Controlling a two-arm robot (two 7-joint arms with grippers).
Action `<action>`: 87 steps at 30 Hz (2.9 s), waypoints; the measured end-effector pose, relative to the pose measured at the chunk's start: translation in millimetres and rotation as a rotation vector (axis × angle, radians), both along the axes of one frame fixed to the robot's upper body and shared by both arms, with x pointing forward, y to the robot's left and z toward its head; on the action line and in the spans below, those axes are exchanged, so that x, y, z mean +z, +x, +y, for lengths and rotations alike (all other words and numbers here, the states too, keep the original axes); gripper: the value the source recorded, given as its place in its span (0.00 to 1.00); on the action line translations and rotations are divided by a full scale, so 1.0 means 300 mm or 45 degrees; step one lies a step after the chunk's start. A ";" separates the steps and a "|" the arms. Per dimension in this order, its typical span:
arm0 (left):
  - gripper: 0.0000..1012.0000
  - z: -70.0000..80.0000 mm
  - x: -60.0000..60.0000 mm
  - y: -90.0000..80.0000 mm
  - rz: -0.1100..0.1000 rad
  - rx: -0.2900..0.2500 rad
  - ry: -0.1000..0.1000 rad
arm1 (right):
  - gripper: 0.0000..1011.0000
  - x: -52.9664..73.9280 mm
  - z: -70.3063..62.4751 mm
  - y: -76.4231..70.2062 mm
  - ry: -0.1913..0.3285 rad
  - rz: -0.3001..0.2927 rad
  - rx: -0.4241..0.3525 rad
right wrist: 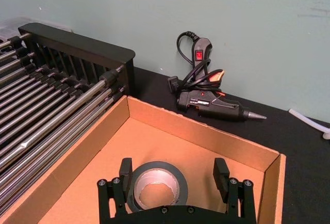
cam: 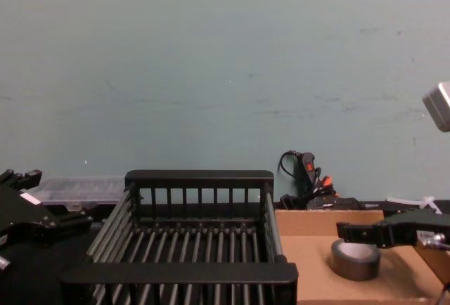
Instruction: Pick up the white tape and place it into the black box , Pick up the silver tape and place it into the brown box.
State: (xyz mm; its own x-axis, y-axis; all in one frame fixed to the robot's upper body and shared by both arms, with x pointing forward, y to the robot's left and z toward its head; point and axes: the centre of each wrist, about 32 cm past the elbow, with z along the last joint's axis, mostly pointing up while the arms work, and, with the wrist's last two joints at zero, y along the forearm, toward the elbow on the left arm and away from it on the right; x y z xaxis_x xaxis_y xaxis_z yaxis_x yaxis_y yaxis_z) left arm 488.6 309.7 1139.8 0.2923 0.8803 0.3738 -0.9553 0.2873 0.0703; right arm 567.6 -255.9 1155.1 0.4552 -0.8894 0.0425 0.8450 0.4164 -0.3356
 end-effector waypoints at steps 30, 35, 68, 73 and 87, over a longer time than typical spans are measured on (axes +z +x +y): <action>0.99 0.000 0.000 0.000 0.000 0.000 0.000 | 0.99 0.106 -0.047 -0.157 0.061 -0.130 0.110; 0.99 0.000 0.000 0.000 0.000 0.000 0.000 | 0.99 0.111 -0.059 -0.214 0.058 -0.126 0.155; 0.99 0.000 0.000 0.000 0.000 0.000 0.000 | 0.99 -0.023 0.012 -0.511 -0.014 0.031 0.439; 0.99 0.000 0.000 0.000 0.000 0.000 0.000 | 0.99 -0.038 0.028 -0.513 -0.026 0.045 0.454; 0.99 0.000 0.000 0.000 0.000 0.000 0.000 | 0.99 -0.078 0.067 -0.498 -0.085 0.046 0.447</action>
State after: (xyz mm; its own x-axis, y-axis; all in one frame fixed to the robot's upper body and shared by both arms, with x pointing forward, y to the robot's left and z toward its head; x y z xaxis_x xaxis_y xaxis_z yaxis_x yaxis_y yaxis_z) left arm 488.6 309.7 1139.8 0.2922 0.8803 0.3737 -0.9553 0.2873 0.0703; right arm 418.3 -235.8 1131.6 0.7348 -0.6742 0.0737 0.6414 0.6553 -0.3990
